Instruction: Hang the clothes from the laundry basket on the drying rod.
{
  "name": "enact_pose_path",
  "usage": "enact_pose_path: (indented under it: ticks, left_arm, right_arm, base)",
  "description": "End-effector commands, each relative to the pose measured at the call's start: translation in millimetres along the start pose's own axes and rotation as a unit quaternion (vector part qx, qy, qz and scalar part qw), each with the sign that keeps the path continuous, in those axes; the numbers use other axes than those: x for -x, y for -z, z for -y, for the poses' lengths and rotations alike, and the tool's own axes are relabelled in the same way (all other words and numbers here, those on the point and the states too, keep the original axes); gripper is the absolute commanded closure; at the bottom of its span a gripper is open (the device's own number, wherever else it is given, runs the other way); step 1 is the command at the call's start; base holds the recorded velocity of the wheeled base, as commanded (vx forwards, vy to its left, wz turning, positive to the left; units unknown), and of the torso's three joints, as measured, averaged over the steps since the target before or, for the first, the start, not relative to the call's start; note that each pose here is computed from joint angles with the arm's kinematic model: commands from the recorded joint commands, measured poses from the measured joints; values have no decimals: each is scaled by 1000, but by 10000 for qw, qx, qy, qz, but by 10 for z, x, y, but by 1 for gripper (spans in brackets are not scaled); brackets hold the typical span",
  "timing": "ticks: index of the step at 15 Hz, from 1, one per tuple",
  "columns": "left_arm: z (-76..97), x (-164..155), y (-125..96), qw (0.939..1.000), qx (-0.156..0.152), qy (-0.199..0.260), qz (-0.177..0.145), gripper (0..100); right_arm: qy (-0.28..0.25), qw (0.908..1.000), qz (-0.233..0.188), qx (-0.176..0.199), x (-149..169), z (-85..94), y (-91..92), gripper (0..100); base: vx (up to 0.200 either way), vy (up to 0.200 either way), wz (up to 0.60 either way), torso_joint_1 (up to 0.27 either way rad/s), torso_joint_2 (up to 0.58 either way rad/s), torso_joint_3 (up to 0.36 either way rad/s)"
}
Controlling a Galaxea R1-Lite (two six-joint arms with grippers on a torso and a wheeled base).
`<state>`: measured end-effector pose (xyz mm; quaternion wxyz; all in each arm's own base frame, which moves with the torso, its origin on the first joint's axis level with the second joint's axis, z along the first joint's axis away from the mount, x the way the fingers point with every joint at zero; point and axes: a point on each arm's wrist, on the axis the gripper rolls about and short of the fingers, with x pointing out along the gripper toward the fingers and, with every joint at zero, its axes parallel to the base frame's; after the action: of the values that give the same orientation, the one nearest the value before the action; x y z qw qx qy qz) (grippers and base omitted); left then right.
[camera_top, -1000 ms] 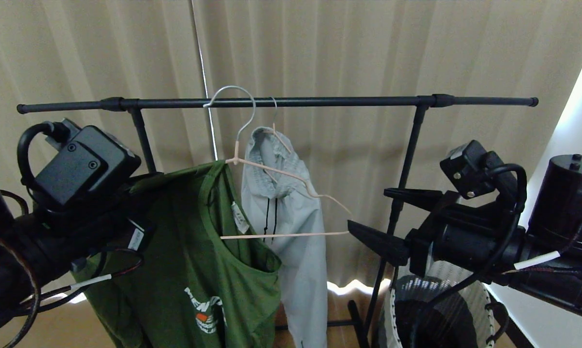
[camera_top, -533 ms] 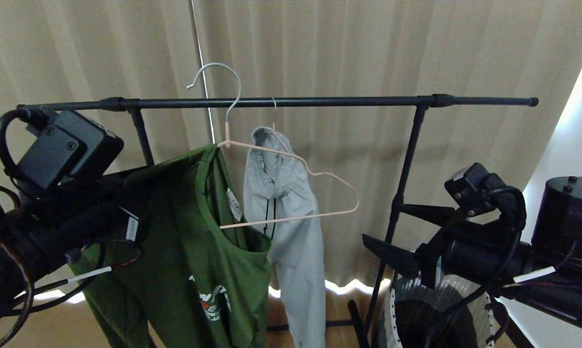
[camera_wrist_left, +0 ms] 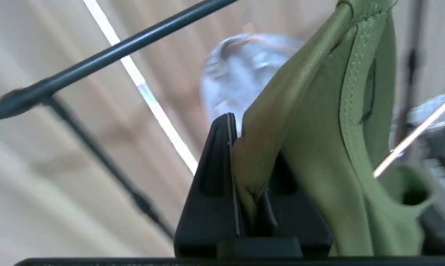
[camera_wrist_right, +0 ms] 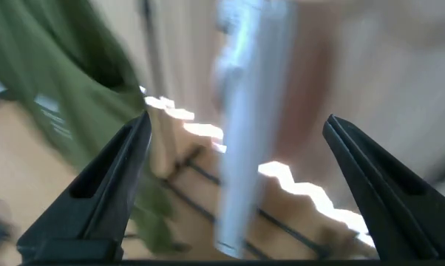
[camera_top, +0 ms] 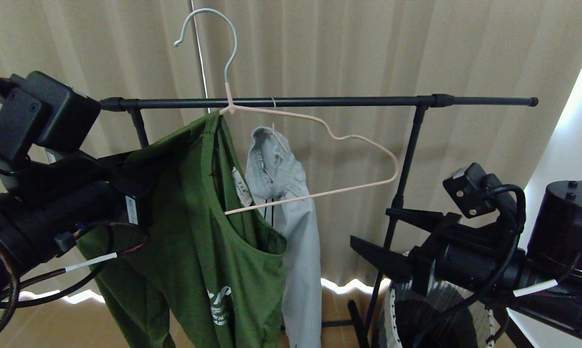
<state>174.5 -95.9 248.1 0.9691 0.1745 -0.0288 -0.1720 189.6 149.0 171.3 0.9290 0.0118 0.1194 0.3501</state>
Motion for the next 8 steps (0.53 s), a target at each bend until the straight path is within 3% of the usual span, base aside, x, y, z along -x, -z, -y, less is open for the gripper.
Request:
enact_pose_path:
  ticks: [1, 5, 8]
  left_arm:
    - [44, 7, -65, 9998, 33, 119, 130, 100]
    - [110, 6, -196, 9986, 252, 308, 360, 100]
    - [192, 43, -231, 9969, 359, 533, 445, 100]
  right_arm:
    - [-243, 9997, -92, -6, -149, -115, 85, 0]
    - [-401, 9990, 152, 83, -431, -277, 205, 0]
    - [-461, 9986, 230, 101, -562, -345, 194, 0]
  base:
    - [0, 0, 0, 0, 0, 0]
    - [0, 0, 0, 0, 0, 0]
    - [0, 0, 0, 0, 0, 0]
